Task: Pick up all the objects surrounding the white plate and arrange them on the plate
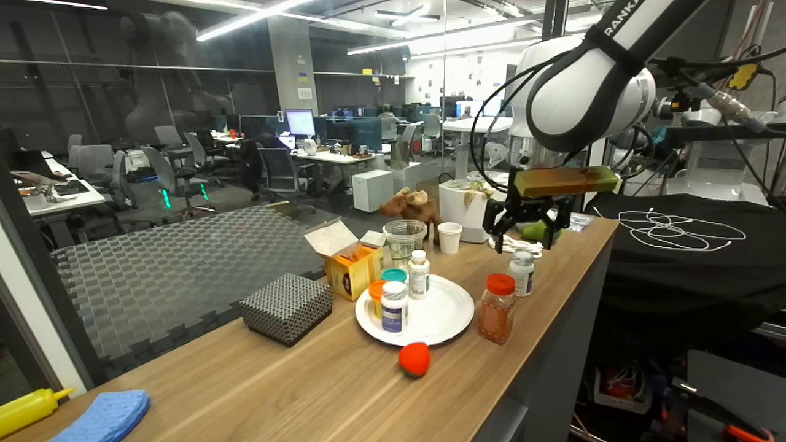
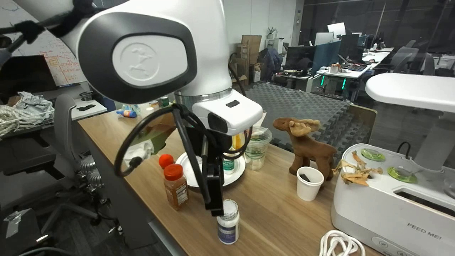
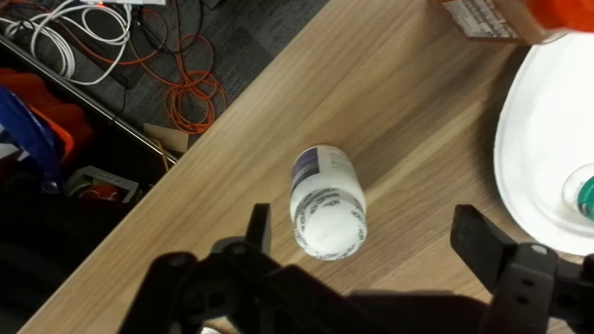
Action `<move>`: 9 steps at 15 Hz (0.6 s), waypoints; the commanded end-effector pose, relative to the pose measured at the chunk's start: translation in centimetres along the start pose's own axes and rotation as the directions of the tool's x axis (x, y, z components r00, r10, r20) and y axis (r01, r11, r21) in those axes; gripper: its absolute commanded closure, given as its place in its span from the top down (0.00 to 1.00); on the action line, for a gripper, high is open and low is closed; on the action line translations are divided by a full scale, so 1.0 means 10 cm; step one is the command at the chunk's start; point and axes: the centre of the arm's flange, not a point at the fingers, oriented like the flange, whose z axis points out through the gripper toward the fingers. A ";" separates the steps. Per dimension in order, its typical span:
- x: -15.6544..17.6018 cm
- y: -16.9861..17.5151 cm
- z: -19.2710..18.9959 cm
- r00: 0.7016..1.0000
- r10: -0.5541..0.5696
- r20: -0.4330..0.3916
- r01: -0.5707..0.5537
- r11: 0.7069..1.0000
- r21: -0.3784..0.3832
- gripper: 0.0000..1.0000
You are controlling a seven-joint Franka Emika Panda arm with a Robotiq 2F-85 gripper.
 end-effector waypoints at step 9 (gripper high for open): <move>0.23 0.09 0.24 0.991 0.129 0.019 -0.130 0.990 0.048 1.00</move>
